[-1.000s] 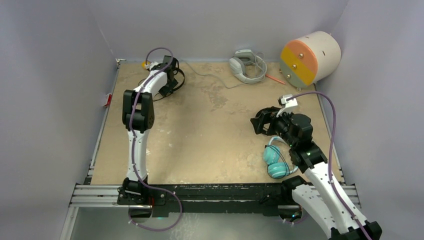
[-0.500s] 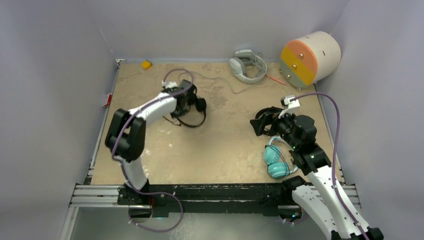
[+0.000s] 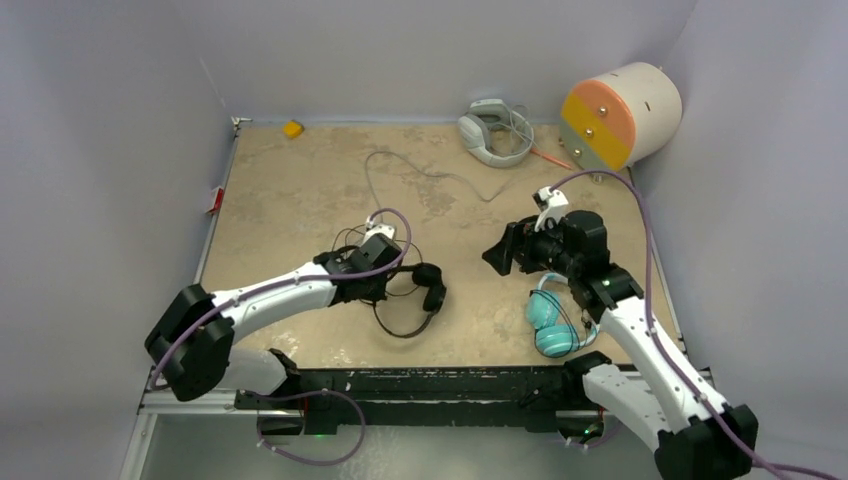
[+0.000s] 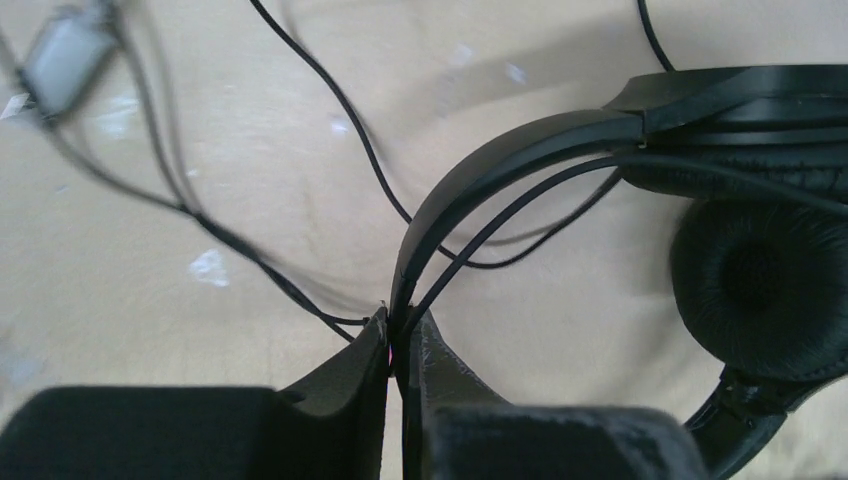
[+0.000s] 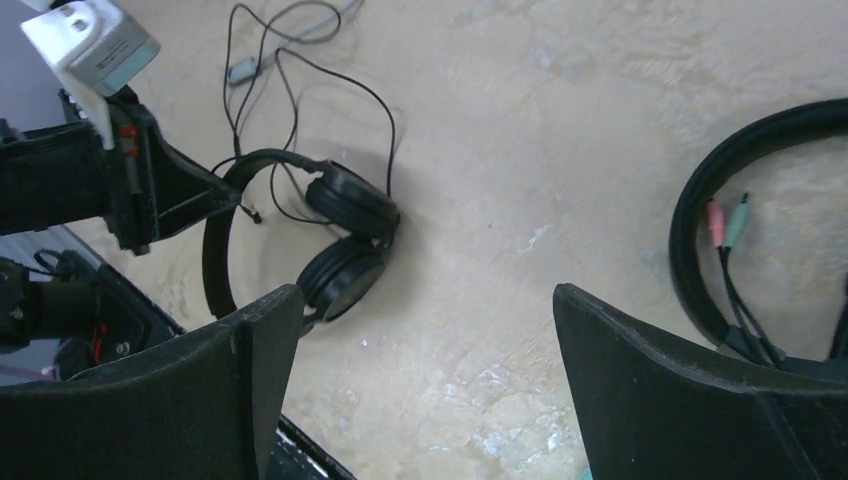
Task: Wrap the headphones
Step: Move the headphones to the center of the board.
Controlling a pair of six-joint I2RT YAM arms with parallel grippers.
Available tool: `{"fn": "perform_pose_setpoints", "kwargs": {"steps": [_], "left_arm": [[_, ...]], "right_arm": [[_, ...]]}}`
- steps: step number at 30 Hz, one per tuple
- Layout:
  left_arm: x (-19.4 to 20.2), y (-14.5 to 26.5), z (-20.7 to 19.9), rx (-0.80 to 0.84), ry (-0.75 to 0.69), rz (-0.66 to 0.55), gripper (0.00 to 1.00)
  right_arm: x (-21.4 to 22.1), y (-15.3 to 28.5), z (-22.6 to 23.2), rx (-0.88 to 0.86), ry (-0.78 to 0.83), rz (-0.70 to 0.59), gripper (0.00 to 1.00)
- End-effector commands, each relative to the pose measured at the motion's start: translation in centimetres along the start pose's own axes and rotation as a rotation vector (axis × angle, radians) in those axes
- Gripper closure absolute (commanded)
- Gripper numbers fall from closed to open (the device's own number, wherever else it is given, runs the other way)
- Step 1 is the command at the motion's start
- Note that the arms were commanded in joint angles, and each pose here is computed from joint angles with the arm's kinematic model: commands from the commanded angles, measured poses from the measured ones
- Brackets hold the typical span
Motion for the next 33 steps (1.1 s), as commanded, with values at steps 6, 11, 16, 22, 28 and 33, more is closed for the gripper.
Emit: {"fn": "perform_pose_setpoints", "kwargs": {"steps": [6, 11, 16, 22, 28, 33], "left_arm": [[-2.5, 3.6, -4.6, 0.546, -0.321, -0.306, 0.67], [-3.9, 3.7, -5.1, 0.535, -0.353, -0.346, 0.19], [-4.1, 5.7, -2.6, 0.387, -0.115, -0.375, 0.12], [0.7, 6.4, -0.6, 0.318, 0.236, -0.21, 0.08], [4.2, 7.6, -0.6, 0.414, 0.447, -0.12, 0.09], [7.0, 6.3, -2.6, 0.541, 0.57, -0.012, 0.13]], "right_arm": [[2.3, -3.4, 1.2, 0.01, 0.091, 0.219, 0.01], [3.5, -4.9, 1.9, 0.018, 0.17, 0.275, 0.01], [4.2, -5.7, 2.0, 0.011, 0.246, 0.276, 0.02], [3.2, -6.0, 1.9, 0.08, 0.301, 0.226, 0.02], [3.1, -6.6, 2.6, 0.039, 0.321, 0.227, 0.01], [4.0, -7.3, 3.6, -0.019, 0.4, 0.269, 0.01]]}}
Point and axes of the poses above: each gripper's point midway between its finger pads, its own y axis back along the fingers, its own z axis along the line the jaws close on, x = y × z, the point moved 6 cm from there along y, back along the fingers, and after that the axes turned 13 degrees about -y, right-handed, at the moved point
